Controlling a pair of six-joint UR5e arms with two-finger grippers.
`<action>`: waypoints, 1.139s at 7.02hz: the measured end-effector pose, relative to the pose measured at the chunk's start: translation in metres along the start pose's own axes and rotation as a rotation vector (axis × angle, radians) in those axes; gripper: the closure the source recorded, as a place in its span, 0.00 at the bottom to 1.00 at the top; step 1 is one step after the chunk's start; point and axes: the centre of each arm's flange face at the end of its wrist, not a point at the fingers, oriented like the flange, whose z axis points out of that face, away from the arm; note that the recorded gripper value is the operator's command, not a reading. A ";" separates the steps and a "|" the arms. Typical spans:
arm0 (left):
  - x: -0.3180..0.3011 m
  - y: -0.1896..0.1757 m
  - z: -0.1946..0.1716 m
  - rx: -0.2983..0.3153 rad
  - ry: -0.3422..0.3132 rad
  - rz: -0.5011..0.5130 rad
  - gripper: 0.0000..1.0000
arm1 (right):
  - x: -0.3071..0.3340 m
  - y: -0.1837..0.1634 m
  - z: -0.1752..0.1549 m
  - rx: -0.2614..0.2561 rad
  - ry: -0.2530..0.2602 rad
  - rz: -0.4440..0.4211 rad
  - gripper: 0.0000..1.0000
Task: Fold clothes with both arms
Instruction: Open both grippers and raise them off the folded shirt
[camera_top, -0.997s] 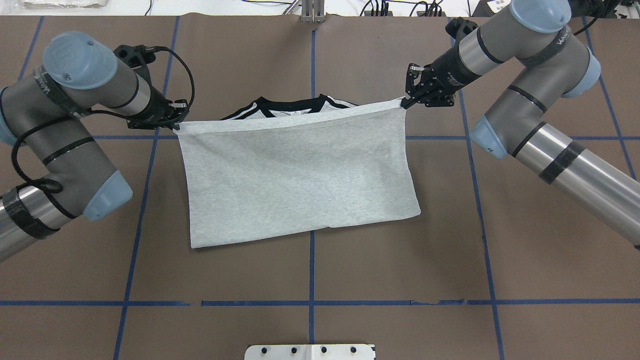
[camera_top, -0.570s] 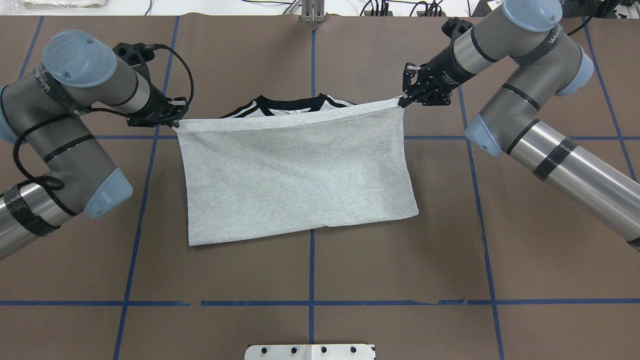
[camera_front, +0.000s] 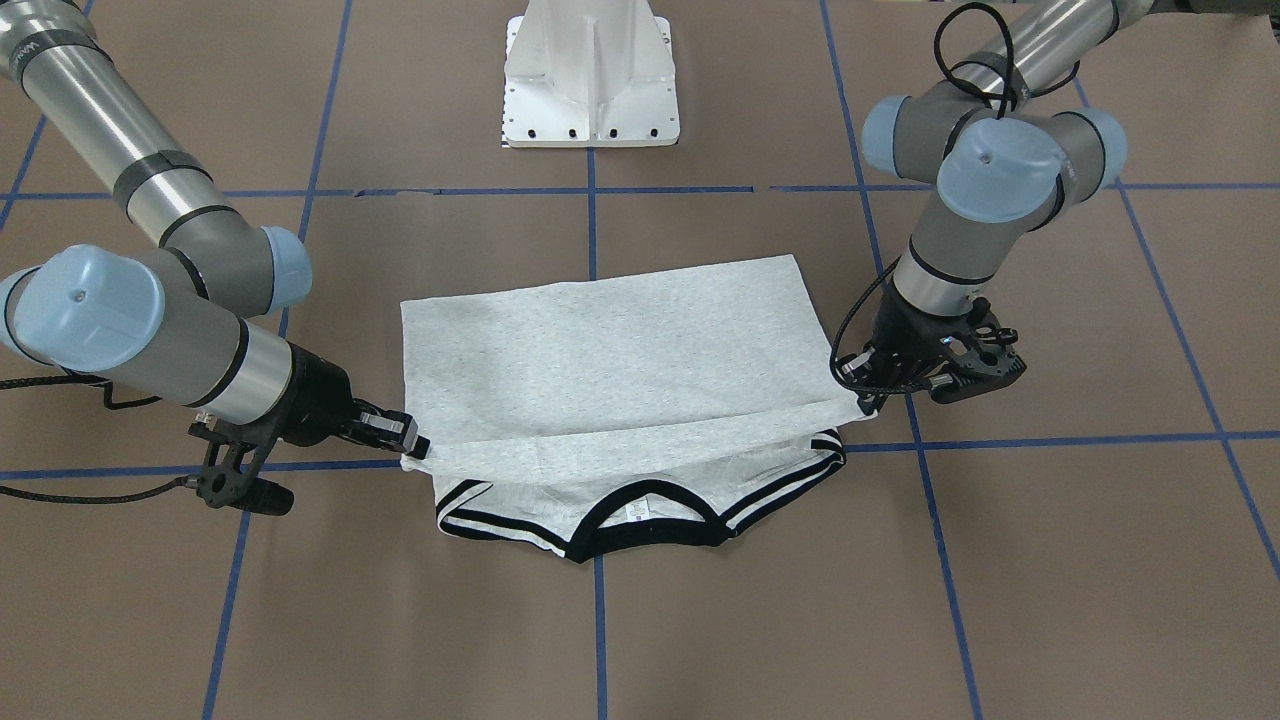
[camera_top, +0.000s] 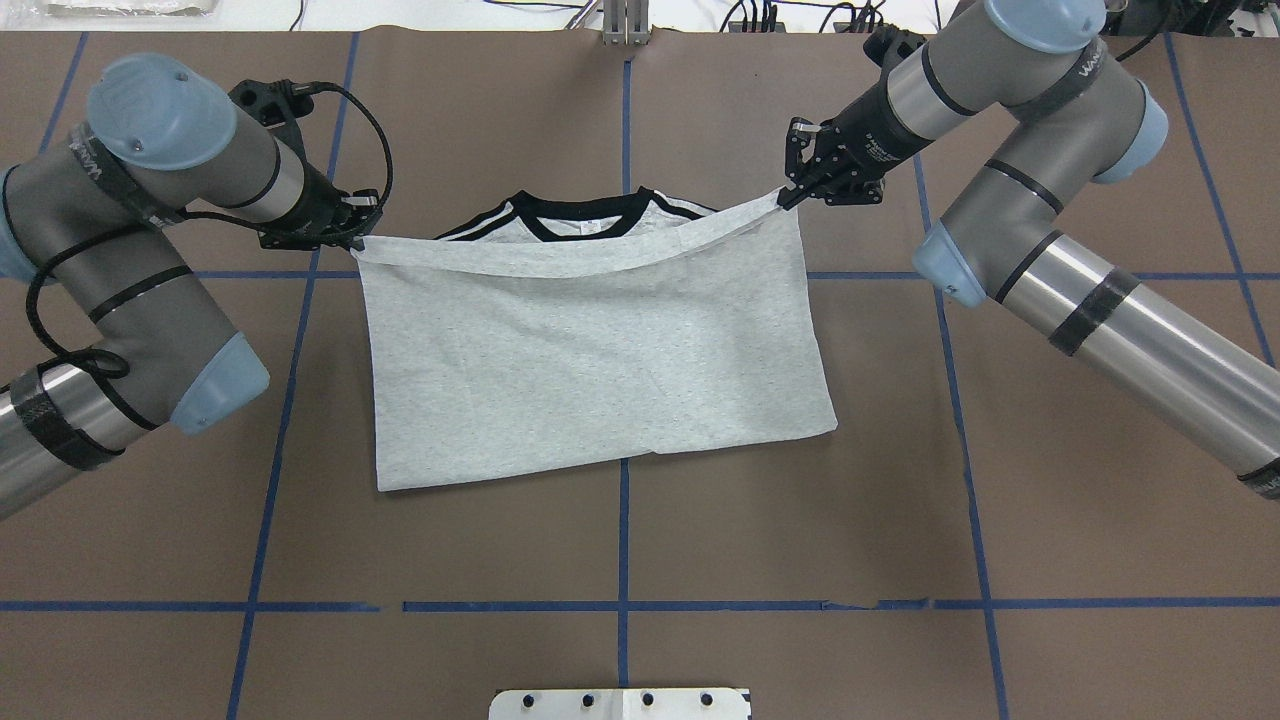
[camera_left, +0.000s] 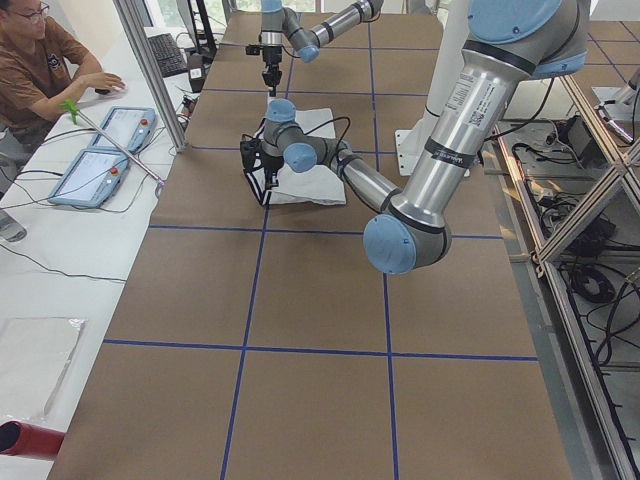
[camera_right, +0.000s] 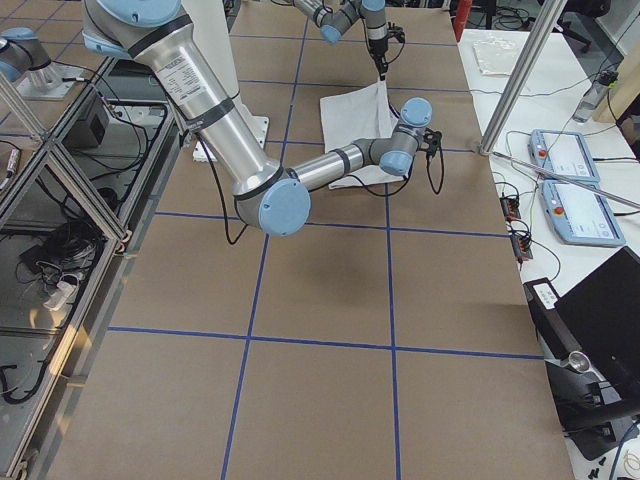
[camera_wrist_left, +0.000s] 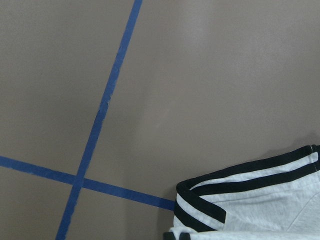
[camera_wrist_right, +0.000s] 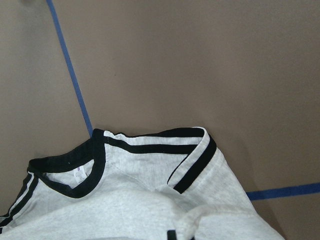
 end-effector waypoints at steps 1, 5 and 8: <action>0.000 0.000 0.000 0.001 0.000 -0.009 0.12 | 0.001 0.001 0.003 -0.003 0.004 0.003 0.00; -0.001 -0.007 -0.009 0.016 0.005 -0.019 0.02 | 0.017 0.012 0.004 -0.006 0.004 -0.005 0.00; 0.006 -0.002 -0.035 0.027 0.036 -0.013 0.02 | 0.074 0.088 0.021 0.007 0.028 -0.043 0.00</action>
